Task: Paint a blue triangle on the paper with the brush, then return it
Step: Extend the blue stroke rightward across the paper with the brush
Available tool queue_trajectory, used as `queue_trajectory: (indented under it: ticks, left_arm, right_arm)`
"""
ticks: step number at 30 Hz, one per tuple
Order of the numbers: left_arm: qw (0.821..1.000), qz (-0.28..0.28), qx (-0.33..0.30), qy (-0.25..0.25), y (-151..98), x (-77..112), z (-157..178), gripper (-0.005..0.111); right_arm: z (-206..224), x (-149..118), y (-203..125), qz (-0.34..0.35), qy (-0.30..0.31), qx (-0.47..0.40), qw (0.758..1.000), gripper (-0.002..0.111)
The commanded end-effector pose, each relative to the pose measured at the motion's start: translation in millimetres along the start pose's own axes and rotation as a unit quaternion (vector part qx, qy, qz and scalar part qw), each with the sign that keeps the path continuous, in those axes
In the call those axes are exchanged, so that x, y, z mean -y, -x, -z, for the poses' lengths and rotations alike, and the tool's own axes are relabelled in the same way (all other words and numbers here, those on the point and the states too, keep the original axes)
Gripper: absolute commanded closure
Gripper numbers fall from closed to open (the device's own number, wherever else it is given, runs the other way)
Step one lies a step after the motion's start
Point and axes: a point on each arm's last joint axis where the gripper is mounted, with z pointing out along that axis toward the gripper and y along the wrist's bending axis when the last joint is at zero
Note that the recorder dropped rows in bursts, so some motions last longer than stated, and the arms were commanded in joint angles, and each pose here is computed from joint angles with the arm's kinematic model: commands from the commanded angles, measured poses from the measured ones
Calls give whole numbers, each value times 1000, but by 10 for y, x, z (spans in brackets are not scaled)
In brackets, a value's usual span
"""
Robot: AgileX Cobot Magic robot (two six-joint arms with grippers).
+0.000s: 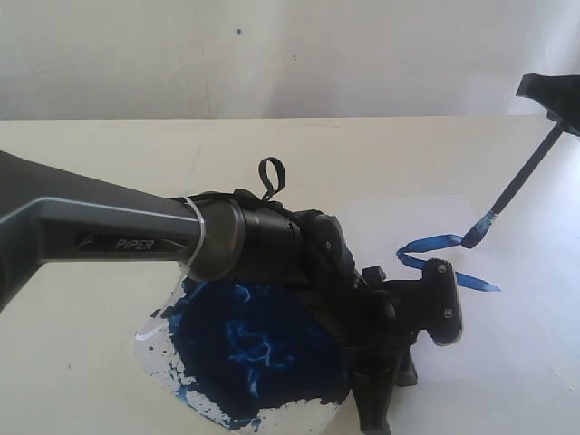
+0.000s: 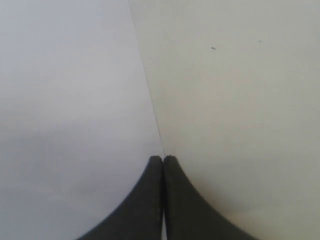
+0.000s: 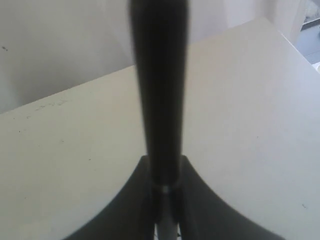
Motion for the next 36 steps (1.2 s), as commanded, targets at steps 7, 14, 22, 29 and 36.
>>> queue_trajectory:
  ticks: [7, 14, 22, 29, 36]
  left_arm:
    - [1000, 3, 0, -13, 9, 38, -5, 107]
    - [1000, 3, 0, -13, 9, 38, -5, 107]
    - [1000, 3, 0, -13, 9, 38, -5, 107]
    - [1000, 3, 0, -13, 9, 38, -5, 107]
    - [1000, 3, 0, -13, 9, 38, -5, 107]
  right_arm:
    - [-91, 18, 53, -20, -11, 19, 1000, 108]
    - [-178, 42, -2, -23, -17, 8, 1000, 108]
    - [-192, 32, -39, -22, -10, -10, 1000, 108]
    - [-168, 6, -64, -9, 2, -29, 1000, 108]
    - [-95, -20, -38, 11, 10, -31, 999, 108]
